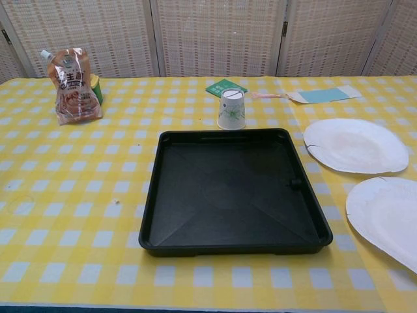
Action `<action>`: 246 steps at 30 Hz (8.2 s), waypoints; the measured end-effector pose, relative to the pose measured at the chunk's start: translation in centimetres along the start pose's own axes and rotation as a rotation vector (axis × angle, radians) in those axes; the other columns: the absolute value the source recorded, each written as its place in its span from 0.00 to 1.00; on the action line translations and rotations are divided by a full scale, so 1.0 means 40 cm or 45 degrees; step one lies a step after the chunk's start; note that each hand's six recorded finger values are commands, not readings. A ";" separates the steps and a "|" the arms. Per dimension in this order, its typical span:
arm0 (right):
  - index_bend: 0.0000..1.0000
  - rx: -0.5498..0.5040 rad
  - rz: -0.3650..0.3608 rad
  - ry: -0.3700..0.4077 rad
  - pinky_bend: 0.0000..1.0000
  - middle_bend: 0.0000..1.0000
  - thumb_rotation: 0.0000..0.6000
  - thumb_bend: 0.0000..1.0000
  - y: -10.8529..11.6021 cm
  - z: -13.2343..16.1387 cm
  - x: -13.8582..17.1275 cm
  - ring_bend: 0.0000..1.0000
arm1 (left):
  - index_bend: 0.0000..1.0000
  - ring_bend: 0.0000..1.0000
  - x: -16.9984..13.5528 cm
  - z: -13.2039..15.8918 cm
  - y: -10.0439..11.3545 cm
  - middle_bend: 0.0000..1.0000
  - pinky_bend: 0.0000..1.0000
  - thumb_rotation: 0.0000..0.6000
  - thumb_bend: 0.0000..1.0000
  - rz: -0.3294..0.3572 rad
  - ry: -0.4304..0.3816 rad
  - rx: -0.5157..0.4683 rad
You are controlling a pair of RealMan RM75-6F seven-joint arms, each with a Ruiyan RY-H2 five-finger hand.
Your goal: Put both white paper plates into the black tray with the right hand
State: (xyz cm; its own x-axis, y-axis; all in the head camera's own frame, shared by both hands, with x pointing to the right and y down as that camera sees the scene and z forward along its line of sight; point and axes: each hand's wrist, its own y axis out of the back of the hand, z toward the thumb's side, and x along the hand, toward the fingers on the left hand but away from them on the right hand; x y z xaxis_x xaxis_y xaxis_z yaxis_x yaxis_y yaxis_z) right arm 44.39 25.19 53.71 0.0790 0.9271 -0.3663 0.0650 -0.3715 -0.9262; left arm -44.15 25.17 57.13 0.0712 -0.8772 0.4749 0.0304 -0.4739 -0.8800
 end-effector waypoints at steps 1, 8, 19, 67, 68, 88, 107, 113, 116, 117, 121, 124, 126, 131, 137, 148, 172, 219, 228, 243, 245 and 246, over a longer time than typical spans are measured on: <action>0.00 -0.006 0.007 0.001 0.00 0.00 1.00 0.29 -0.002 0.000 -0.002 0.00 | 0.00 0.00 0.001 -0.002 -0.001 0.00 0.00 1.00 0.42 -0.002 0.004 0.000; 0.01 0.026 -0.012 -0.005 0.00 0.00 1.00 0.28 -0.009 -0.006 -0.018 0.00 | 0.00 0.00 -0.001 0.011 0.008 0.00 0.00 1.00 0.42 0.019 -0.023 -0.003; 0.36 0.227 0.081 0.137 0.00 0.00 1.00 0.28 -0.049 -0.034 0.038 0.00 | 0.00 0.00 -0.019 0.021 0.015 0.00 0.00 1.00 0.42 0.074 -0.062 0.014; 0.49 0.110 0.330 0.367 0.00 0.00 1.00 0.29 -0.360 0.026 0.068 0.00 | 0.00 0.00 -0.007 0.038 -0.029 0.00 0.00 1.00 0.42 -0.049 -0.079 0.021; 0.49 0.107 0.334 0.369 0.00 0.00 1.00 0.29 -0.365 0.030 0.065 0.00 | 0.00 0.00 -0.007 0.038 -0.028 0.00 0.00 1.00 0.42 -0.047 -0.079 0.019; 0.53 0.104 0.376 0.407 0.00 0.00 1.00 0.40 -0.406 0.076 0.028 0.00 | 0.00 0.00 -0.015 0.027 -0.009 0.00 0.00 1.00 0.42 -0.025 -0.074 -0.004; 0.67 0.069 0.268 0.427 0.00 0.06 1.00 0.46 -0.368 0.087 0.005 0.00 | 0.00 0.00 -0.014 0.019 -0.006 0.00 0.00 1.00 0.42 -0.017 -0.061 -0.002; 0.70 0.013 0.075 0.423 0.00 0.09 1.00 0.46 -0.273 0.080 -0.007 0.01 | 0.00 0.00 -0.016 0.022 -0.006 0.00 0.00 1.00 0.42 -0.017 -0.066 -0.005; 0.70 0.000 -0.036 0.421 0.00 0.09 1.00 0.46 -0.217 0.075 -0.014 0.02 | 0.00 0.00 -0.016 0.021 -0.006 0.00 0.00 1.00 0.42 -0.017 -0.065 -0.006; 0.70 -0.002 -0.071 0.420 0.00 0.09 1.00 0.46 -0.200 0.074 -0.016 0.02 | 0.00 0.00 -0.016 0.021 -0.005 0.00 0.00 1.00 0.42 -0.017 -0.064 -0.006; 0.70 -0.017 -0.179 0.413 0.00 0.09 1.00 0.46 -0.139 0.072 -0.025 0.02 | 0.00 0.00 -0.016 0.018 -0.002 0.00 0.00 1.00 0.42 -0.011 -0.061 -0.012; 0.70 -0.033 -0.222 0.422 0.00 0.09 1.00 0.46 -0.107 0.081 -0.037 0.02 | 0.00 0.00 -0.016 0.017 -0.001 0.00 0.00 1.00 0.42 -0.011 -0.060 -0.016; 0.70 -0.042 -0.254 0.444 0.00 0.09 1.00 0.46 -0.086 0.098 -0.050 0.02 | 0.00 0.00 -0.016 0.017 -0.002 0.00 0.00 1.00 0.42 -0.014 -0.061 -0.017; 0.70 -0.059 -0.293 0.539 0.00 0.09 1.00 0.46 -0.059 0.167 -0.099 0.02 | 0.00 0.00 -0.016 0.019 -0.003 0.00 0.00 1.00 0.42 -0.021 -0.067 -0.019; 0.70 -0.060 -0.245 0.663 0.00 0.08 1.00 0.46 -0.076 0.276 -0.178 0.02 | 0.00 0.00 -0.014 0.004 0.004 0.00 0.00 1.00 0.42 -0.014 -0.041 -0.036; 0.70 -0.037 -0.107 0.864 0.00 0.08 1.00 0.46 -0.162 0.482 -0.287 0.02 | 0.00 0.00 -0.014 -0.017 0.015 0.00 0.00 1.00 0.42 -0.008 -0.007 -0.053; 0.12 0.048 0.202 0.914 0.00 0.00 1.00 0.46 -0.310 0.639 -0.363 0.00 | 0.00 0.00 -0.020 -0.044 0.042 0.00 0.00 1.00 0.42 0.034 0.043 -0.094; 0.22 0.187 0.210 0.641 0.00 0.00 1.00 0.24 -0.202 0.438 -0.358 0.00 | 0.00 0.00 -0.030 -0.058 0.057 0.00 0.00 1.00 0.42 0.056 0.041 -0.054; 0.36 0.159 0.208 0.488 0.00 0.00 1.00 0.24 -0.253 0.249 -0.338 0.00 | 0.00 0.00 -0.022 -0.046 0.045 0.00 0.00 1.00 0.42 0.040 0.031 -0.046; 0.40 0.095 0.157 0.327 0.00 0.00 1.00 0.29 -0.307 0.109 -0.312 0.00 | 0.00 0.00 -0.016 -0.048 0.041 0.00 0.00 1.00 0.46 0.045 0.038 -0.045; 0.40 0.064 0.155 0.319 0.00 0.00 1.00 0.31 -0.309 0.107 -0.313 0.00 | 0.00 0.00 -0.014 -0.047 0.037 0.00 0.00 1.00 0.46 0.042 0.035 -0.042; 0.40 0.050 0.153 0.315 0.00 0.00 1.00 0.32 -0.310 0.106 -0.314 0.00 | 0.00 0.00 -0.013 -0.046 0.035 0.00 0.00 1.00 0.46 0.038 0.034 -0.040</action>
State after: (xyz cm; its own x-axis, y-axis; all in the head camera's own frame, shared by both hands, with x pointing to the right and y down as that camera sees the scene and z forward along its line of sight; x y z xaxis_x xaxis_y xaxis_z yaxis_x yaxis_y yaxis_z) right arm 38.39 18.34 69.41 0.3250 0.8344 -0.4451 0.0021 -0.4713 -0.8820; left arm -45.97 24.83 55.64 0.0449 -0.8926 0.4486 -0.0031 -0.4492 -0.8934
